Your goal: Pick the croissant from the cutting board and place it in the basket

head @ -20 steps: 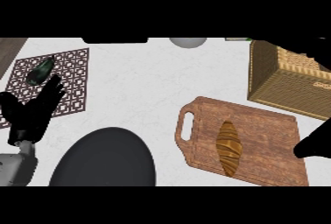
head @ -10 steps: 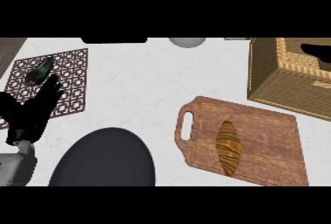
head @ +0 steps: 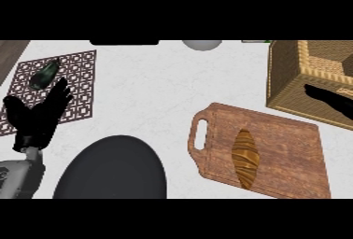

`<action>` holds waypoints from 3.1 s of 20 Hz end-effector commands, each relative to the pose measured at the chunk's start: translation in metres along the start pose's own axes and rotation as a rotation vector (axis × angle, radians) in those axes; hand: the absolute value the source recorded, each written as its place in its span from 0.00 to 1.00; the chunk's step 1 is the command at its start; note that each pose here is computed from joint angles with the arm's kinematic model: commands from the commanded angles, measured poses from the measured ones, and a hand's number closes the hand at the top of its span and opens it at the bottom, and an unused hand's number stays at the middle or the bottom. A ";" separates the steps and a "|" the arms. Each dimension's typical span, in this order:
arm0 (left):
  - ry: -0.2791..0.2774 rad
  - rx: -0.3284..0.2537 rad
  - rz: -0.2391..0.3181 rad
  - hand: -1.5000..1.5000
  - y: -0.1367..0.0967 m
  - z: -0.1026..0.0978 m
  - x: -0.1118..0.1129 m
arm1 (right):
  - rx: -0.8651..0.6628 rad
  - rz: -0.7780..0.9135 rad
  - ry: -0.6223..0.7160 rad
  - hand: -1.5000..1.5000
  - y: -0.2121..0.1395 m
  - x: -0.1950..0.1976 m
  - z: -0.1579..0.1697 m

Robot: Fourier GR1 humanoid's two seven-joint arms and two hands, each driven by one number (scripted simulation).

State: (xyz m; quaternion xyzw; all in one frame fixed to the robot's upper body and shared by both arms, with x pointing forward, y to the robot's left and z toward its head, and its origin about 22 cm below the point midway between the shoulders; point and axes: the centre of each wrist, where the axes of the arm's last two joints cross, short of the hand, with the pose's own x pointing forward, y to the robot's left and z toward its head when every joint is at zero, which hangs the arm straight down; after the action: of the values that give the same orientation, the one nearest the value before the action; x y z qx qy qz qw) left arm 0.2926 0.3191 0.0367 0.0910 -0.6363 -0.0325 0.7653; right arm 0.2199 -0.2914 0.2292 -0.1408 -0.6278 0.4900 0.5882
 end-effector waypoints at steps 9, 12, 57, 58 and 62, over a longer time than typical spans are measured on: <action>0.000 -0.014 -0.002 0.50 -0.003 0.007 -0.013 | -0.099 -0.130 -0.066 0.00 0.106 -0.041 -0.051; 0.001 -0.004 -0.005 0.50 -0.002 -0.011 0.018 | -0.051 -0.068 -0.018 0.00 0.105 -0.039 -0.078; 0.001 -0.020 0.007 0.50 -0.003 0.007 -0.011 | 0.162 0.187 -0.007 1.00 0.183 -0.081 -0.086; -0.004 0.003 0.006 0.50 -0.004 0.014 0.005 | 0.126 0.188 0.002 1.00 0.180 -0.073 -0.096; -0.007 -0.005 0.012 0.50 0.007 0.010 -0.006 | 0.135 0.187 -0.014 1.00 0.182 -0.095 -0.085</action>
State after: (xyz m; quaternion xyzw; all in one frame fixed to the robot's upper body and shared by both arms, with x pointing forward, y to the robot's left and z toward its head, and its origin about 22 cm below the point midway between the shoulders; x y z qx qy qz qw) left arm 0.2890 0.3219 0.0383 0.0880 -0.6371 -0.0314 0.7651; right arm 0.2525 -0.2317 0.0285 -0.1675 -0.5945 0.5702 0.5417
